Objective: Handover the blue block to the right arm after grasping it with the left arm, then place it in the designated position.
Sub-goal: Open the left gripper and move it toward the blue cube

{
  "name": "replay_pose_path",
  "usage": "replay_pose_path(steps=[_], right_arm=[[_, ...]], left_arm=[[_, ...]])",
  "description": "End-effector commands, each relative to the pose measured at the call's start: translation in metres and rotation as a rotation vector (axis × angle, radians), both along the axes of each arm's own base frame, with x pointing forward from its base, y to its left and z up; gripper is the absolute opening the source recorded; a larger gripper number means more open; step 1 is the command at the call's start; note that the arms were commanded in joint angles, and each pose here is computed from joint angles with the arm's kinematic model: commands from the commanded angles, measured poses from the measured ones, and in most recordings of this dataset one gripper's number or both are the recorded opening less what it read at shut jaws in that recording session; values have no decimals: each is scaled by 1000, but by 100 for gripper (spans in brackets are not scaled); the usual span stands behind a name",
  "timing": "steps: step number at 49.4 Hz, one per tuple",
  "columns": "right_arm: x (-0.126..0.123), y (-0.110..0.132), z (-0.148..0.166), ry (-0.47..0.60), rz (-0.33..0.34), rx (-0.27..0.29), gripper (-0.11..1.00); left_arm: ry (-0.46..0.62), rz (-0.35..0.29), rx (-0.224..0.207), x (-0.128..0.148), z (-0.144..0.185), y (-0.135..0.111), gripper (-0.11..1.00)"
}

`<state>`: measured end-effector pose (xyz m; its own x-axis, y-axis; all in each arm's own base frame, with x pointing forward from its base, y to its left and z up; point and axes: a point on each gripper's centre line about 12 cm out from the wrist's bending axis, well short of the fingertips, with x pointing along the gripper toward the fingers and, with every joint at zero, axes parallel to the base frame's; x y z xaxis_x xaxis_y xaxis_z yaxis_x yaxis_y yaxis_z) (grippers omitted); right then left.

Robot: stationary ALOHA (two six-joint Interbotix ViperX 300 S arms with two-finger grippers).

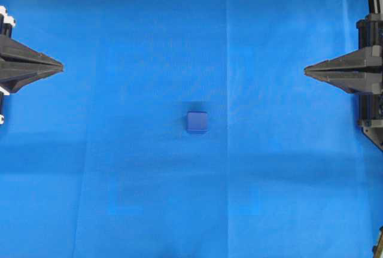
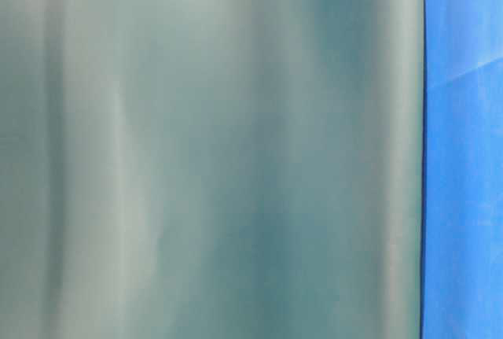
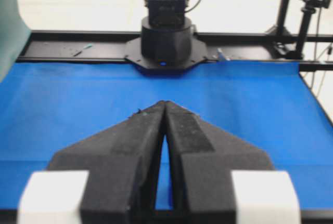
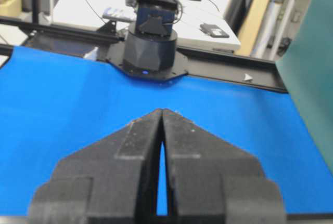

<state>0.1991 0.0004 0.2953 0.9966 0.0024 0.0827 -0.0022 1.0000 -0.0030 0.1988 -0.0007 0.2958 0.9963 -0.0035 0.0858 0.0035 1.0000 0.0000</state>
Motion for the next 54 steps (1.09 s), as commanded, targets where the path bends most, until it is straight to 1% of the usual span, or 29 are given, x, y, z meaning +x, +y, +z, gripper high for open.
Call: replay_pose_path(steps=[1,6,13,28,30,32,34,38,42,45,48,50,52,54], right_arm=[[3,-3,5,-8,-15,-11,1],[4,-5,3,37,-23,-15,-2],[5,-5,1,77,-23,-12,-2],[6,-5,5,68,-26,-7,-2],[6,-5,6,64,-26,-2,-2],[6,-5,7,60,-26,1,0],[6,-5,7,60,-25,4,5],[6,-5,7,60,-26,16,22],[6,-5,9,56,-25,33,45],[7,-6,8,59,-26,37,64],[7,-6,8,59,-28,40,82],[8,-6,8,59,-29,42,91],[8,-7,8,58,-31,45,96],[8,-7,8,58,-31,47,97]], left_arm=[[-5,-1,0,3,4,0,0],[-6,-1,1,3,4,0,0],[-8,0,0,2,4,0,0],[-2,1,11,3,3,0,1],[1,1,12,3,2,0,4],[2,1,9,3,3,0,12],[2,1,5,3,3,0,22],[3,0,1,3,2,0,49],[2,0,0,3,3,0,73],[0,0,1,2,3,0,86],[0,0,0,2,4,0,93],[2,0,0,2,4,0,93],[5,0,0,2,3,0,93],[6,0,1,2,3,0,93]])
